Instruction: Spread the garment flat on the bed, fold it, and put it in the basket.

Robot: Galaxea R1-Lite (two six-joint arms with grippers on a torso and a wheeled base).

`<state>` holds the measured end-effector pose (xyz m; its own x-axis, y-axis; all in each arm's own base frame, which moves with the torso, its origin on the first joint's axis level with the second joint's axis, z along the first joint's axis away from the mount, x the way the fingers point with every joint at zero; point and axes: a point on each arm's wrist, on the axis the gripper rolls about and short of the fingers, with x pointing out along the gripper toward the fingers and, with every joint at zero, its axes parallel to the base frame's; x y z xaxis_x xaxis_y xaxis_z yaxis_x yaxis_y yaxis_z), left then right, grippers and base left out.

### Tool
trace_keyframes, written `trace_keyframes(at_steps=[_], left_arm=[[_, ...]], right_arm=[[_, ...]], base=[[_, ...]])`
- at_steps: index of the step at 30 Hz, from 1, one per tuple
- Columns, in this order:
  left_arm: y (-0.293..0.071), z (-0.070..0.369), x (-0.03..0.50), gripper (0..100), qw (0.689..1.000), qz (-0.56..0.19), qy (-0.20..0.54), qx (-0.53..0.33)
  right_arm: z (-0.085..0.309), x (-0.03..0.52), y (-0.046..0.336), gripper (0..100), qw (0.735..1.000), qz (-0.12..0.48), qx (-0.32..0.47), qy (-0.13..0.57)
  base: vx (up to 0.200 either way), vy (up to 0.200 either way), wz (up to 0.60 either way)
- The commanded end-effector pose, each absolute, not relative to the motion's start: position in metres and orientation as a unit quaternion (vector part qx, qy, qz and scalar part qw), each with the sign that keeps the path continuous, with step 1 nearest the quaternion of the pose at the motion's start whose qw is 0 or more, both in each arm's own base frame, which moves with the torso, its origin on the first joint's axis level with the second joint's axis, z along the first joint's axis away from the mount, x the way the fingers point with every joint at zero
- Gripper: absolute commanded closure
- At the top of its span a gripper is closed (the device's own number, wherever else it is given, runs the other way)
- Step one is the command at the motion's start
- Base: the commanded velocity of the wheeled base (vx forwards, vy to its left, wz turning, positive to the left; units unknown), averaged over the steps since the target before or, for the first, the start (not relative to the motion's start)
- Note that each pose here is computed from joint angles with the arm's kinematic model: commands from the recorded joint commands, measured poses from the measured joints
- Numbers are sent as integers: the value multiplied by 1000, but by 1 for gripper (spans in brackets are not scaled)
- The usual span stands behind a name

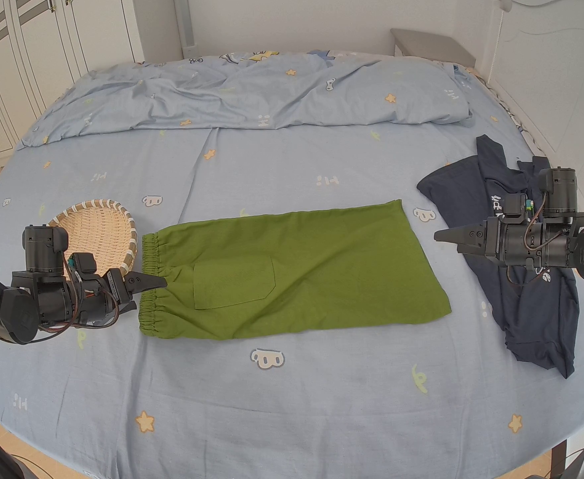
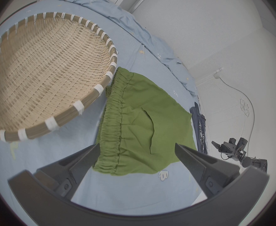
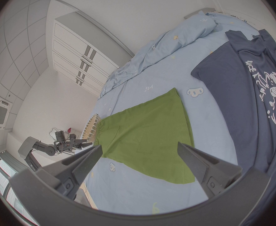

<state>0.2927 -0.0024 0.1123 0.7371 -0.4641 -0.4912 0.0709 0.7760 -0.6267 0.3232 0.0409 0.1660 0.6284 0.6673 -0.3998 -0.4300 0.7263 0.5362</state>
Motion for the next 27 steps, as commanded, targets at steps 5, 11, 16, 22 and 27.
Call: trace_keyframes(at_steps=[5,11,16,22,27], left_arm=[[-2,81,314,0,881,-145,337,-300],[-2,74,322,0,880,-145,339,-300],[-5,75,325,0,880,-150,338,-298],[-5,76,327,0,881,-153,335,-297],[-4,70,330,0,879,-148,341,-297]], right_arm=[[165,324,41,0,880,312,199,299],[165,324,41,0,879,312,199,299],[164,324,41,0,880,310,199,300],[163,325,41,0,881,311,199,297],[163,325,41,0,881,312,198,294]], base=[[0,0,0],[0,0,0],[0,0,0],[0,0,0],[0,0,0]])
